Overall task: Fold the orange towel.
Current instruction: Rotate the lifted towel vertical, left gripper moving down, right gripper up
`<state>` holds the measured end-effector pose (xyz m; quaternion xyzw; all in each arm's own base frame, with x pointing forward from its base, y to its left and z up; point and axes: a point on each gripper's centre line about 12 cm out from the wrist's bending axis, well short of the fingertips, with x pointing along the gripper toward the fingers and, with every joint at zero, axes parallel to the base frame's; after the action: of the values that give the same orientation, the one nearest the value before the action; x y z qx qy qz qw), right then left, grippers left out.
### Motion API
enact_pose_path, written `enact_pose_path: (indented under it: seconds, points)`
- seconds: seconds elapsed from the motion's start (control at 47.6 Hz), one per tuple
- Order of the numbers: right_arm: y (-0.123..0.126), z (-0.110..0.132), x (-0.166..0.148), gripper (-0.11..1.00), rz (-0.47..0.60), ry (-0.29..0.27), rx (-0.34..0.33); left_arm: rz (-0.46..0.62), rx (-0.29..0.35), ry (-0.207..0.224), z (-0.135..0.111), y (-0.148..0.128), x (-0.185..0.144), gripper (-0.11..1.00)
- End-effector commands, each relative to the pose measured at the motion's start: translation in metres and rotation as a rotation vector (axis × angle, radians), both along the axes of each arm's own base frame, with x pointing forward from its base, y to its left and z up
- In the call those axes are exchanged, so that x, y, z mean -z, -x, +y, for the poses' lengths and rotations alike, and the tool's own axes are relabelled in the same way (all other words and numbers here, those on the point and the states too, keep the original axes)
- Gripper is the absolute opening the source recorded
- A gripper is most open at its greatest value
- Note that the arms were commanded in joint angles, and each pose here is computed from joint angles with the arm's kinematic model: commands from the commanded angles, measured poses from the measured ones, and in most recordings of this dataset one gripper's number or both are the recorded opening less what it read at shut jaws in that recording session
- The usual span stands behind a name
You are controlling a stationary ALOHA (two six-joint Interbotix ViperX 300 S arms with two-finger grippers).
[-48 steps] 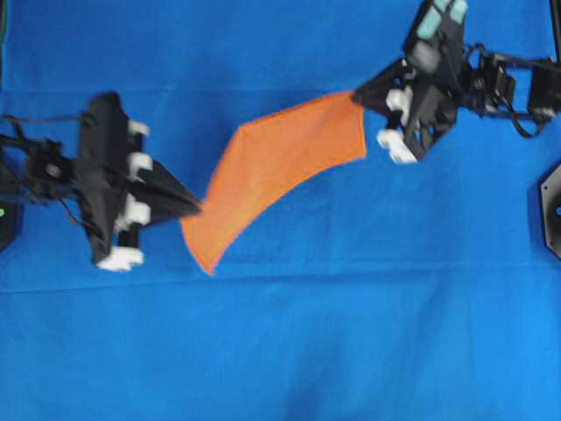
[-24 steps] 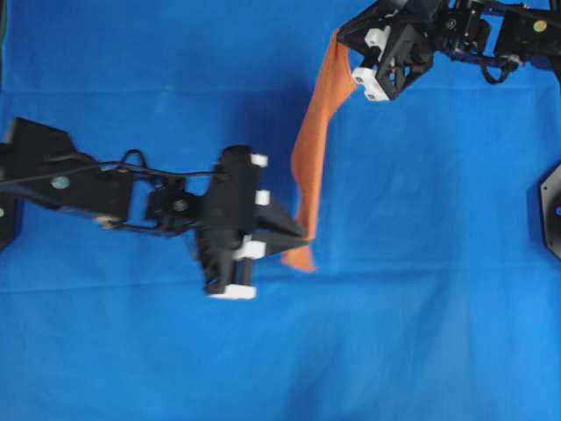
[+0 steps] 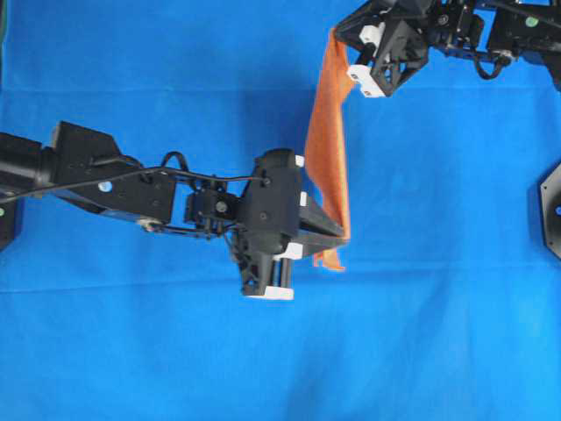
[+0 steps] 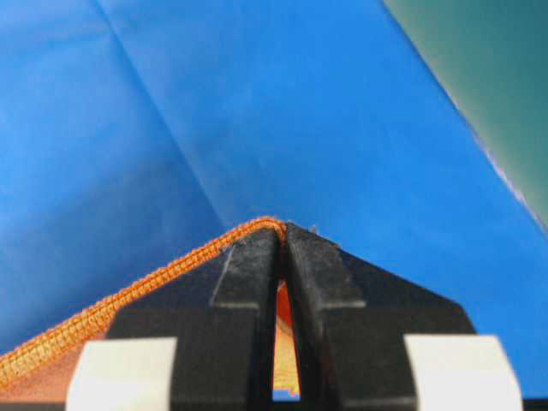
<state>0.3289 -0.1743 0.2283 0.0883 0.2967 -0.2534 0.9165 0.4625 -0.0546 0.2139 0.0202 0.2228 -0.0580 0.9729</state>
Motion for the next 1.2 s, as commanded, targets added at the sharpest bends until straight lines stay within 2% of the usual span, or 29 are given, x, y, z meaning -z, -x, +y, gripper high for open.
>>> enact_pose_path:
  seconds: [0.0, 0.126, 0.294, 0.357, 0.504, 0.693, 0.882, 1.176]
  points:
    - [0.015, -0.011, -0.014, 0.03, -0.024, 0.022, 0.043, -0.083, 0.033, 0.002, -0.016, -0.016, -0.024, 0.04]
    - [0.033, -0.005, -0.011, 0.03, -0.011, 0.017, 0.057, -0.107, 0.036, -0.001, -0.020, -0.041, -0.026, 0.04]
    - [0.058, 0.003, -0.011, 0.03, -0.014, 0.018, 0.074, -0.154, 0.057, -0.051, -0.025, -0.074, -0.027, 0.04]
    - [0.063, 0.006, -0.010, 0.03, -0.006, 0.015, 0.079, -0.167, 0.064, -0.067, -0.027, -0.087, -0.025, 0.04]
    - [0.066, 0.006, -0.002, 0.03, 0.036, -0.002, 0.086, -0.161, 0.066, -0.072, -0.028, -0.098, -0.015, 0.04]
    - [0.049, -0.002, 0.017, 0.03, 0.058, -0.022, 0.074, -0.115, 0.056, -0.051, -0.026, -0.086, 0.004, 0.04]
    - [0.012, -0.010, 0.033, 0.03, 0.041, -0.027, 0.027, -0.066, 0.058, -0.020, -0.032, -0.057, 0.024, 0.04]
    - [-0.043, -0.009, 0.048, 0.03, 0.050, -0.034, -0.043, 0.076, -0.006, 0.126, -0.033, -0.005, 0.056, 0.04]
